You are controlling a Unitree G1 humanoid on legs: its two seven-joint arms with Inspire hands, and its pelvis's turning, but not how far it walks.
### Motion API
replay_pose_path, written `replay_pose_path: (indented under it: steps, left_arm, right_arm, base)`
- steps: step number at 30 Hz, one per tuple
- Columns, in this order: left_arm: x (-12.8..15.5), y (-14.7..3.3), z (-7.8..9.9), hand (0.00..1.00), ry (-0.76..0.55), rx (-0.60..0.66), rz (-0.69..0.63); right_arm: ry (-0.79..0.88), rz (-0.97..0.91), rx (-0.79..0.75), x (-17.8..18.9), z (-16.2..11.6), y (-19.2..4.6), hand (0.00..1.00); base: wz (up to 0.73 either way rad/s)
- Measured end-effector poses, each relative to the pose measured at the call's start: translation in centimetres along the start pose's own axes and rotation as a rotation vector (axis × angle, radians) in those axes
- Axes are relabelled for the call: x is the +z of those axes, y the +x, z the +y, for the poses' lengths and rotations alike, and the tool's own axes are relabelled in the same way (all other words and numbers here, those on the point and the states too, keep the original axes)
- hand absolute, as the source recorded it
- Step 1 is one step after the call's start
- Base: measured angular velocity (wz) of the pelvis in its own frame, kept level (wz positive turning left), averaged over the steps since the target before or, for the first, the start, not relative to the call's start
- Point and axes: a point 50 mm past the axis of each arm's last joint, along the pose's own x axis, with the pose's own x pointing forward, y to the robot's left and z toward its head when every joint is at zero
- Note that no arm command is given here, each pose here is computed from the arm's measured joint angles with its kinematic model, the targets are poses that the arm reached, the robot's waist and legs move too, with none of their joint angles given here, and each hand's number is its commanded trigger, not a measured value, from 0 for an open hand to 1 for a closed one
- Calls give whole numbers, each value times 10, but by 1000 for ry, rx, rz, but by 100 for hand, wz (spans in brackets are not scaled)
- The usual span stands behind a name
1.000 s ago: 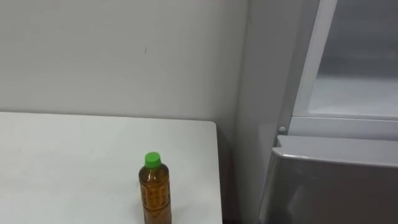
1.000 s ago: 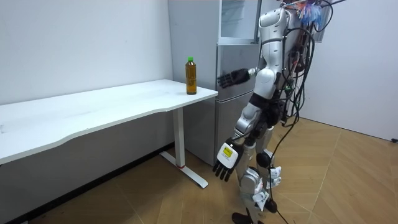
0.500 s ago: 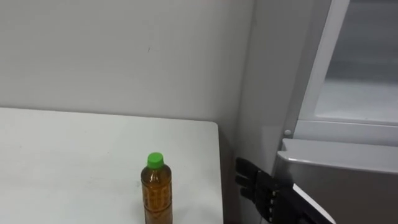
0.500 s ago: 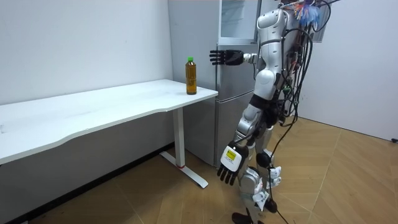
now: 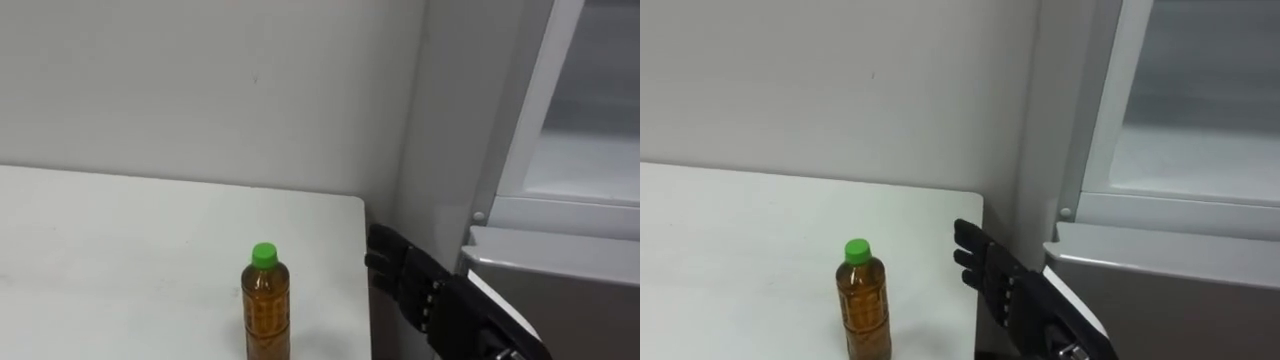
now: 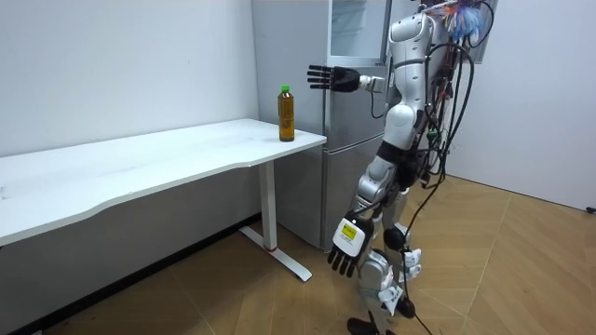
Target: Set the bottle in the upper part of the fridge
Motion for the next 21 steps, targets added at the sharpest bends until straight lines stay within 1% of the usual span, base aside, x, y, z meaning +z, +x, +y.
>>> replay_pose_path:
  steps: [2,7,10,14,21]
  left_arm:
    - [2,0,-3,0,31,-9,-4]
    - [7,1,-6,0,75,-16,-16]
    - [6,1,-8,0,115,-9,-14]
    - [4,1,-11,0,120,-15,-9]
    - [10,1,-12,0,137,-22,-32]
  right_arm:
    - [17,-15,21,-1,9,6,0]
    - [39,-34,42,-3,16,15,0]
    - [95,6,10,-16,16,16,0]
    - [123,61,-55,-31,15,19,0]
    - [96,43,-110,-28,16,38,0]
  base:
    - [0]
    - [0]
    - [0]
    - [0]
    - [14]
